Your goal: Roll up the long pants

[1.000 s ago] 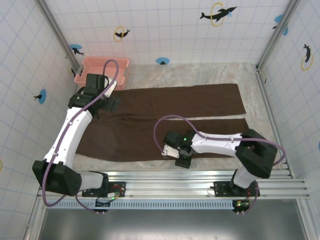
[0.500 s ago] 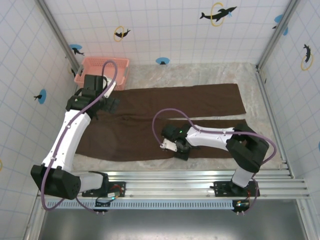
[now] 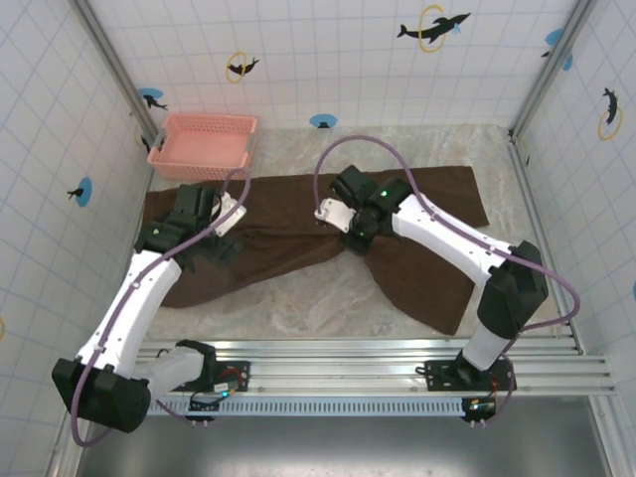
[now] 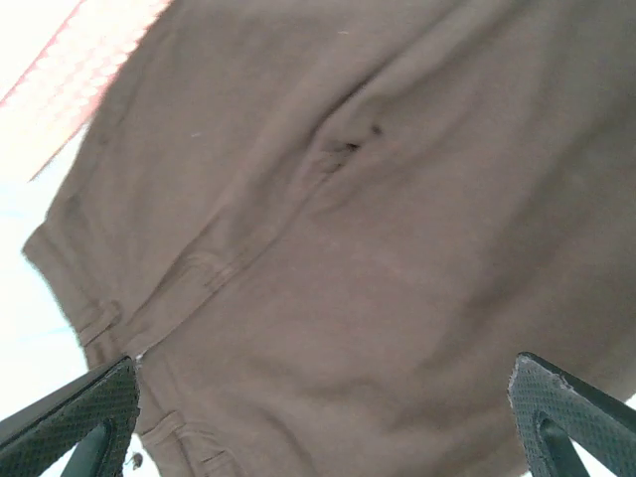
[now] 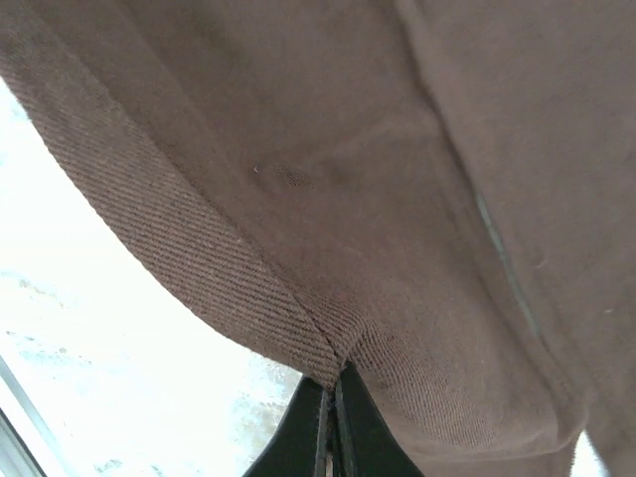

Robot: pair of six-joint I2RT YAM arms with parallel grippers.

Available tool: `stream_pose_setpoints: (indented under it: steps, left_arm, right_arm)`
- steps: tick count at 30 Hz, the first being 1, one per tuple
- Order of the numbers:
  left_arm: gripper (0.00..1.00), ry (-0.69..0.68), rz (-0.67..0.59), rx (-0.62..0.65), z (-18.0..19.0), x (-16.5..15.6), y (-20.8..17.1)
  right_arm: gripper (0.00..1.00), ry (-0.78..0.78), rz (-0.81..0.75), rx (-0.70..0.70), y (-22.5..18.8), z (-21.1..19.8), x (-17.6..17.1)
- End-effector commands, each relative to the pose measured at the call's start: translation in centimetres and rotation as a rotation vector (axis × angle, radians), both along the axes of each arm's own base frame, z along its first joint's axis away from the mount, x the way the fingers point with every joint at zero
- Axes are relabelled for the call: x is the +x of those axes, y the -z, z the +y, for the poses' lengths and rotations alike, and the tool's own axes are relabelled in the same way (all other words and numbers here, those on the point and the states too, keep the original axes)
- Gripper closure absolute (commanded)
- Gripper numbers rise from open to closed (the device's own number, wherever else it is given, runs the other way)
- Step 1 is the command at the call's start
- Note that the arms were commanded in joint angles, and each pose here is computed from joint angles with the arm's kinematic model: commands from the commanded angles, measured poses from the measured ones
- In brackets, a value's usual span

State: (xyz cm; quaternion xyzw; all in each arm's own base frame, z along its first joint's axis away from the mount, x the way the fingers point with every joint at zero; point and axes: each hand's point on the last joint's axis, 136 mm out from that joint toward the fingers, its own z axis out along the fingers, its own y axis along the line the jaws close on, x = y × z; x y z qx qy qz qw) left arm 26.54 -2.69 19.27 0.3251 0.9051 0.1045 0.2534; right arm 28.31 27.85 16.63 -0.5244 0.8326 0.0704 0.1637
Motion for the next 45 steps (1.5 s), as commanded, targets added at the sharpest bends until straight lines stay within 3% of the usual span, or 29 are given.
stream_pose_setpoints:
  steps: [1, 7, 22, 27, 29, 32, 33, 34, 35, 39, 45]
  left_arm:
    - [0.02, 0.144, 0.105, -0.044, -2.1, -2.8, 1.3]
    - [0.03, 0.183, 0.194, -0.049, -3.0, -3.0, 3.5]
    - [0.03, 0.296, 0.389, -0.174, -7.2, -2.8, 6.3]
    - [0.03, 0.266, 0.372, -0.105, -5.9, -3.3, 7.7]
    - [0.09, 0.235, 0.37, -0.065, -5.1, -2.9, 8.4]
    - [0.36, 0.205, 0.39, -0.023, -4.5, -2.2, 9.6]
    - [0.51, 0.191, 0.396, -0.004, -4.2, -1.9, 9.8]
    - [0.75, 0.168, 0.409, 0.02, -3.7, -1.6, 10.1]
    - [0.89, 0.146, 0.418, 0.049, -3.3, -1.3, 10.5]
    - [1.0, 0.076, 0.45, 0.141, -2.0, 0.3, 11.4]
    - [1.0, 0.008, 0.429, 0.235, -0.2, 2.9, 9.1]
  right_arm:
    - [1.0, 0.036, 0.12, 0.018, 1.0, -0.2, 0.9]
    - [1.0, 0.081, 0.12, 0.09, 0.0, 0.8, 3.8]
    - [1.0, 0.155, 0.123, 0.19, -1.7, 0.5, 6.4]
    - [1.0, 0.175, 0.118, 0.215, -2.2, 0.4, 7.3]
    - [1.0, 0.172, 0.138, 0.239, -2.4, 0.6, 7.3]
    - [1.0, 0.184, 0.153, 0.253, -2.3, 0.3, 7.5]
    - [1.0, 0.188, 0.158, 0.255, -2.2, 0.2, 7.6]
    - [1.0, 0.192, 0.159, 0.259, -2.3, 0.1, 7.7]
    - [1.0, 0.195, 0.159, 0.262, -2.3, 0.0, 7.8]
    - [1.0, 0.201, 0.159, 0.266, -2.4, -0.3, 8.0]
    - [1.0, 0.221, 0.179, 0.232, -1.7, -1.9, 7.6]
